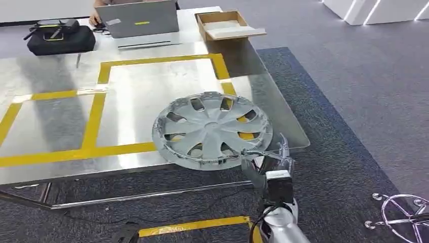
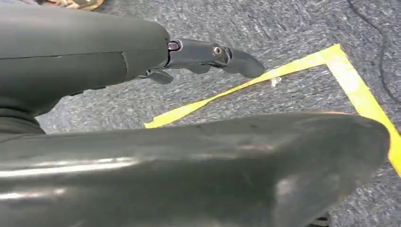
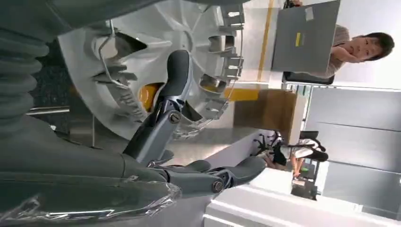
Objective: Take the parts from the cabinet and place them on the table.
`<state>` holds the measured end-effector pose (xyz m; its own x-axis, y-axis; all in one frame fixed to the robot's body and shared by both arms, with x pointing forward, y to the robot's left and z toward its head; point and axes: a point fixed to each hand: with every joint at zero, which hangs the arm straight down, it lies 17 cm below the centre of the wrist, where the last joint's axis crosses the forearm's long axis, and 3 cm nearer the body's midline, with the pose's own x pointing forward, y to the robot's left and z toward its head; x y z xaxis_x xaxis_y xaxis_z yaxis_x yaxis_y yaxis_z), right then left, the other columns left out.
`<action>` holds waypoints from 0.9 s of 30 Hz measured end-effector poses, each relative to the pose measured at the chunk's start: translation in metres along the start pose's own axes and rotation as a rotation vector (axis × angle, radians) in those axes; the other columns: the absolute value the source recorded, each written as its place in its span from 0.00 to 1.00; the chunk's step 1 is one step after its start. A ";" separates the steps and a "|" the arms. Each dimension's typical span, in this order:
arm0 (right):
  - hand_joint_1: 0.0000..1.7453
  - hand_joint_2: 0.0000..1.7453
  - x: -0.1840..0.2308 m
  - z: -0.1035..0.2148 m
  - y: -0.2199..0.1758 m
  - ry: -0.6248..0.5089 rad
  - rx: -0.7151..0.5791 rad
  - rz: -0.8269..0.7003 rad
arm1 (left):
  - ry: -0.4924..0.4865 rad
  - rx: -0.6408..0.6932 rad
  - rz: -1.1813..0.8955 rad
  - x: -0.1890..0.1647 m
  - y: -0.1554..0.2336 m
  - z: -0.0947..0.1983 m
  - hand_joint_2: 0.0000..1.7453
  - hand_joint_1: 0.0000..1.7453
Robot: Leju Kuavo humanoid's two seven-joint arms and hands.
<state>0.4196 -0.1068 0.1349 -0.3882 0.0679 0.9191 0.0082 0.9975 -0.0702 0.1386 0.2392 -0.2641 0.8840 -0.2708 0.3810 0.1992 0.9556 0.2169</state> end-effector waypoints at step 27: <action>0.00 1.00 -0.001 0.002 0.000 0.005 0.003 -0.001 | 0.023 -0.013 -0.003 -0.007 -0.003 0.001 0.00 0.00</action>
<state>0.4184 -0.1065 0.1328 -0.3831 0.0668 0.9213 0.0052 0.9975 -0.0702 0.1309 0.2376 -0.2663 0.8928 -0.2707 0.3600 0.2070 0.9565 0.2057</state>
